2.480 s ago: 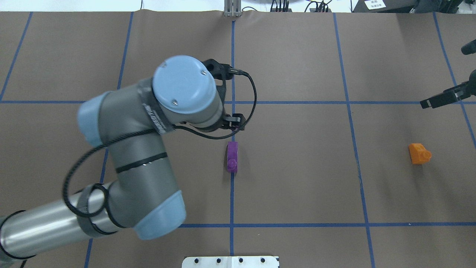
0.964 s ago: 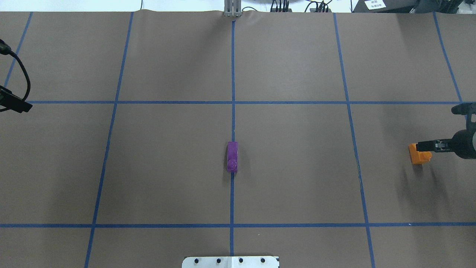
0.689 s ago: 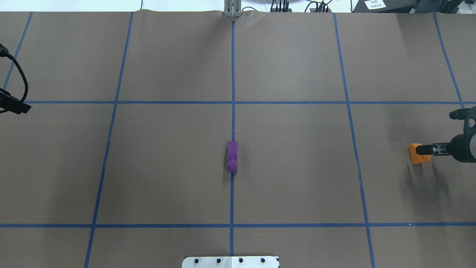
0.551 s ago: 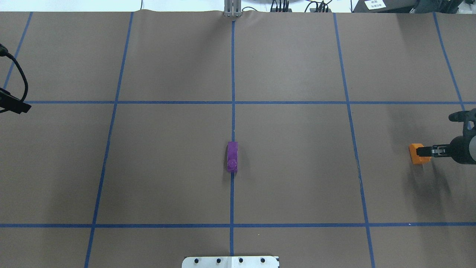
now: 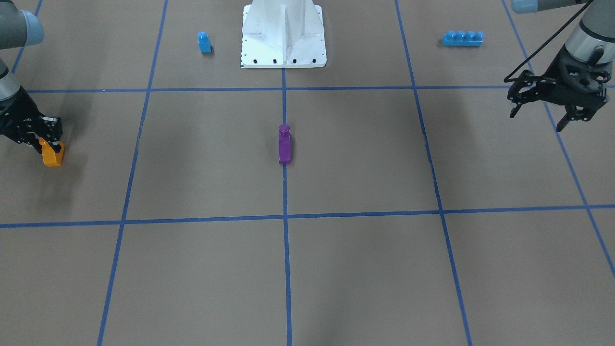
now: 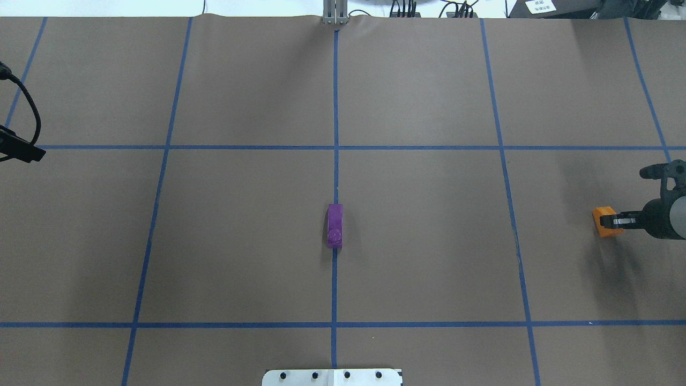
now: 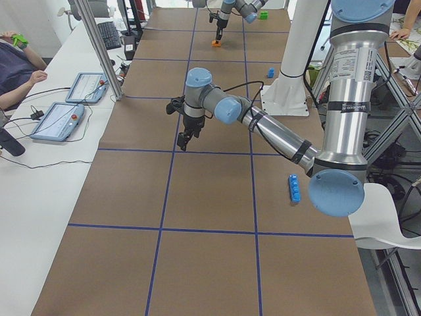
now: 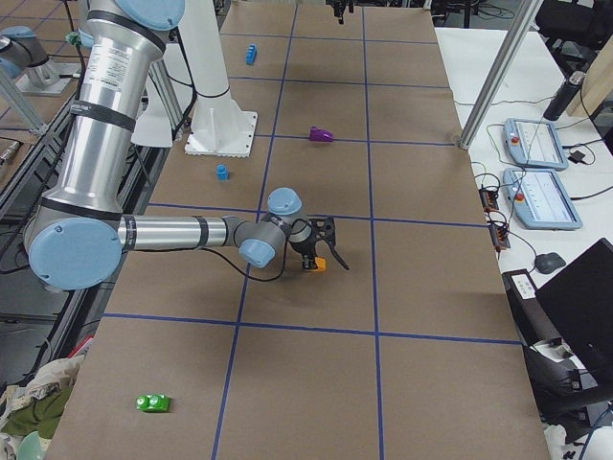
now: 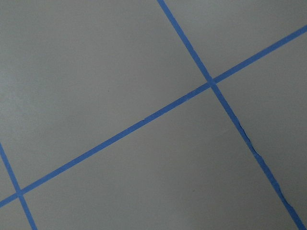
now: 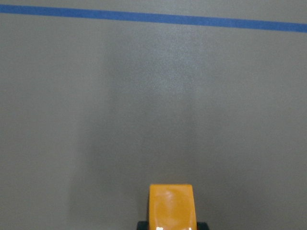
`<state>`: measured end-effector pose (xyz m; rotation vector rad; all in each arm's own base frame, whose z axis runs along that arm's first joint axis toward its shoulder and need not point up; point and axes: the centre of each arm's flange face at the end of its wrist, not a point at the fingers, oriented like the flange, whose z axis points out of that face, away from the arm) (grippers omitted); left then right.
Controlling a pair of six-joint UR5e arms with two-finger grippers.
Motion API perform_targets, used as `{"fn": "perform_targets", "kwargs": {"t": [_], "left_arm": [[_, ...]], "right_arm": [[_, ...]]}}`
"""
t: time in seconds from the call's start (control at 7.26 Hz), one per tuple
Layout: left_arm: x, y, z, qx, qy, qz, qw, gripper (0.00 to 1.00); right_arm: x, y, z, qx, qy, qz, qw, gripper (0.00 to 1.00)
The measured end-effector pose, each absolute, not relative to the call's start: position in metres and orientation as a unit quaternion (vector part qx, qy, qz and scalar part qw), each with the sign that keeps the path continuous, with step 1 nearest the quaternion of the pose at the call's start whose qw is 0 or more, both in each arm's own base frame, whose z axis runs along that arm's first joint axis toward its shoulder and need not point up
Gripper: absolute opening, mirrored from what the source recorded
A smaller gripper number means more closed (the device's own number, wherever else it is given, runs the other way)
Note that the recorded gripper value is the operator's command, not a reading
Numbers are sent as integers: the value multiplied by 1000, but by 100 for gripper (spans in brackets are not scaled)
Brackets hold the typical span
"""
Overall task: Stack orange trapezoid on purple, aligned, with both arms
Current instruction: 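Grasp the orange trapezoid block with the right gripper, then carry the orange block with the right gripper over the purple block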
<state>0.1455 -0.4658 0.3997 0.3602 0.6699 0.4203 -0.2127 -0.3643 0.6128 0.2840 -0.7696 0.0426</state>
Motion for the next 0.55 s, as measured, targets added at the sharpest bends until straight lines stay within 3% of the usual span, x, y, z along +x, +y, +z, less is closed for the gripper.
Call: {"fn": "perform_targets", "kwargs": {"t": [0.55], "left_arm": [[144, -464, 415, 158, 321, 191, 914, 100]], "right_arm": [[-217, -367, 592, 143, -390, 7, 910, 0]]}}
